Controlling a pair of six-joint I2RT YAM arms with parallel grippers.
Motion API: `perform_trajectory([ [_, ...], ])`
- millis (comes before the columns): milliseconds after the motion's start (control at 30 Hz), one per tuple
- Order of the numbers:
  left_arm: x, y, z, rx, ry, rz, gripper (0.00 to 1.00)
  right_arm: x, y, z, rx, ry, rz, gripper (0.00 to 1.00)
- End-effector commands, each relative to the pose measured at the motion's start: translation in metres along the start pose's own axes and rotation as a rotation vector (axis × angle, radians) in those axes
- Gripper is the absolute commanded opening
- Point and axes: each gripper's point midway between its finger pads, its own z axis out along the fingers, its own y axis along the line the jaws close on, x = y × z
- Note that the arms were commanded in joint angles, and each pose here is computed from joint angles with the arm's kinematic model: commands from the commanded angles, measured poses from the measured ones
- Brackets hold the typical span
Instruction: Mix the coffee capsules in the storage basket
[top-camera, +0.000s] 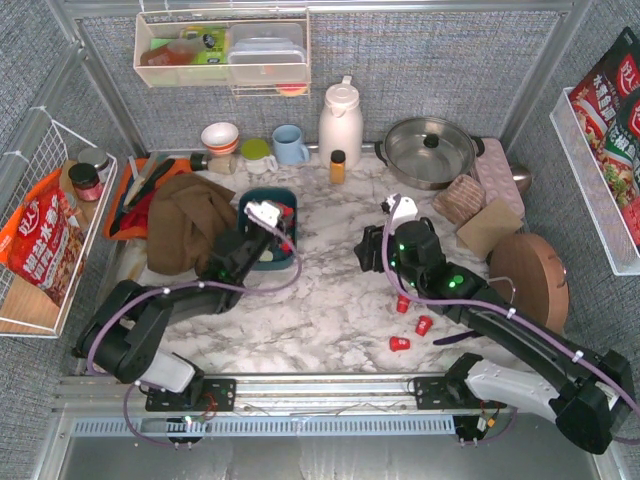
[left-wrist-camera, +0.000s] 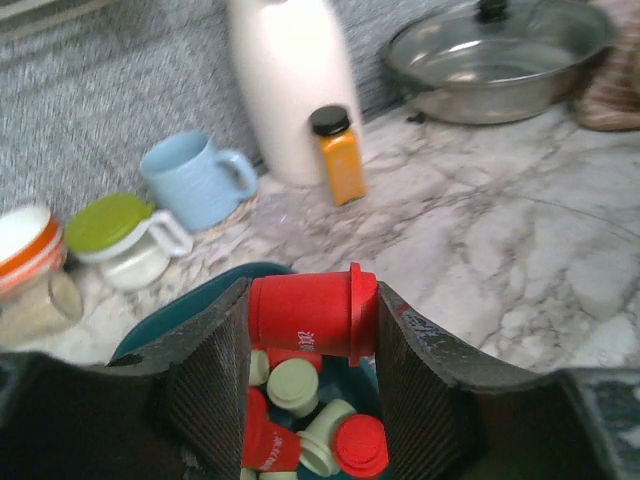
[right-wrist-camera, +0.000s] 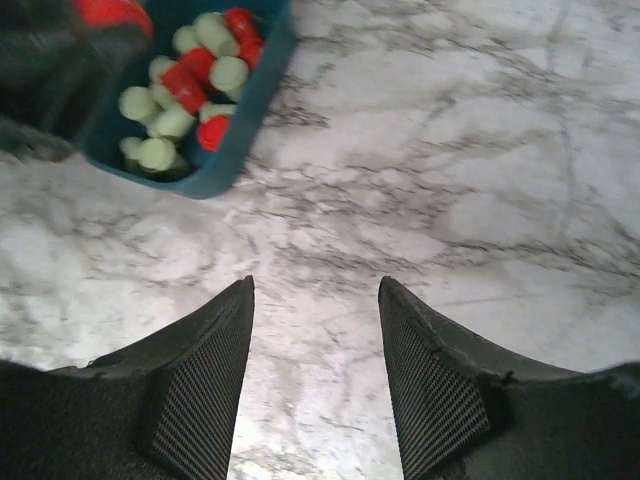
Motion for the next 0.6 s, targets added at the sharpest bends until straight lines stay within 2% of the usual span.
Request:
perform_trajectory([
  [0, 0.051, 0.030, 0.003, -0.119, 0.279, -0.154, 0.31, 0.011, -0.039, -0.004, 0.196, 0.049, -0.077, 0.57],
  [167, 0.076, 0.060, 0.022, -0.169, 0.354, -0.218, 0.32, 0.029, -0.060, -0.004, 0.314, 0.137, -0.106, 0.57],
  [367, 0.098, 0.079, 0.054, -0.196, 0.396, -0.229, 0.36, 0.040, -0.066, -0.009, 0.334, 0.195, -0.133, 0.58],
  [433, 0.103, 0.082, 0.064, -0.199, 0.396, -0.242, 0.43, 0.045, -0.069, -0.012, 0.341, 0.209, -0.140, 0.58],
  [567, 0.113, 0.091, 0.075, -0.243, 0.417, -0.255, 0.72, 0.059, -0.075, -0.018, 0.363, 0.264, -0.143, 0.59],
])
